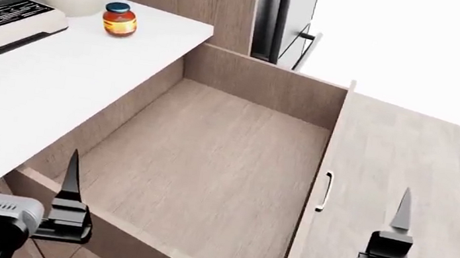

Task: Close the left drawer.

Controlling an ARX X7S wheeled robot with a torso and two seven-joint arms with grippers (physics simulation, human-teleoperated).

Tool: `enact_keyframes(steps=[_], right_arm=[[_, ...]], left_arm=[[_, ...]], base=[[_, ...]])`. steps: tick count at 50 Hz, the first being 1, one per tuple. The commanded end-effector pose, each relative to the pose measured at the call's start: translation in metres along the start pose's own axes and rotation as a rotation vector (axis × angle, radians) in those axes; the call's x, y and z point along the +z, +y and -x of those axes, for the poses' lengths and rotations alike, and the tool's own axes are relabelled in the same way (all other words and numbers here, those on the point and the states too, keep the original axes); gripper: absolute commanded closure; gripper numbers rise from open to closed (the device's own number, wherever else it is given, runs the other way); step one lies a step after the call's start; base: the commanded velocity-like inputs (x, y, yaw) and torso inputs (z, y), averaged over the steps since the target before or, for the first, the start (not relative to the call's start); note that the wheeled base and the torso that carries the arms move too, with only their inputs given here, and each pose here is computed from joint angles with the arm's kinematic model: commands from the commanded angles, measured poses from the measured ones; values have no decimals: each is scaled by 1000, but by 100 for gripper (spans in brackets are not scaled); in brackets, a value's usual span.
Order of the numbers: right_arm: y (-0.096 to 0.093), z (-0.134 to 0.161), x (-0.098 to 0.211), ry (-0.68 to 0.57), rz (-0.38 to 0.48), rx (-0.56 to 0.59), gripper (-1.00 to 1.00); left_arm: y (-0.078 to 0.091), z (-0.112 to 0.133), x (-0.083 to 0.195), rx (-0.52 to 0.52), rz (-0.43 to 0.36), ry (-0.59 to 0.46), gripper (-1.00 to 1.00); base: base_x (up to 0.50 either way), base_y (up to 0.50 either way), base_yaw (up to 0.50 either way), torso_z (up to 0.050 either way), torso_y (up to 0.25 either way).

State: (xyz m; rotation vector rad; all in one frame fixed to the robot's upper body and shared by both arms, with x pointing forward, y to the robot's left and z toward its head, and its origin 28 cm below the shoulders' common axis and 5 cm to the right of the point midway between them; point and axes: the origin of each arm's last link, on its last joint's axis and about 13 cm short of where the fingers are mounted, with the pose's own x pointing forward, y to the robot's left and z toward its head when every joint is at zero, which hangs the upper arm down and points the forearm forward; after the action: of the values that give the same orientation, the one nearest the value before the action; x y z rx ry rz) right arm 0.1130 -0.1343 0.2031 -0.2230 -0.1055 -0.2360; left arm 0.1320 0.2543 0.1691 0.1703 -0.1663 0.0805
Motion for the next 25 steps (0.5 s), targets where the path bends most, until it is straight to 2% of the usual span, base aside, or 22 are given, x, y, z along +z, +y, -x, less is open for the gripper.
enact_keyframes(steps=[1, 25], right_arm=[[1, 1, -2, 0, 3, 4, -100], [2, -1, -1, 4, 17, -6, -100]], left_arm=[[0, 1, -1, 0, -1, 3, -100], [0, 0, 0, 1, -5, 3, -100]], base=[[0, 0, 0, 0, 0], [0, 0, 0, 0, 0]])
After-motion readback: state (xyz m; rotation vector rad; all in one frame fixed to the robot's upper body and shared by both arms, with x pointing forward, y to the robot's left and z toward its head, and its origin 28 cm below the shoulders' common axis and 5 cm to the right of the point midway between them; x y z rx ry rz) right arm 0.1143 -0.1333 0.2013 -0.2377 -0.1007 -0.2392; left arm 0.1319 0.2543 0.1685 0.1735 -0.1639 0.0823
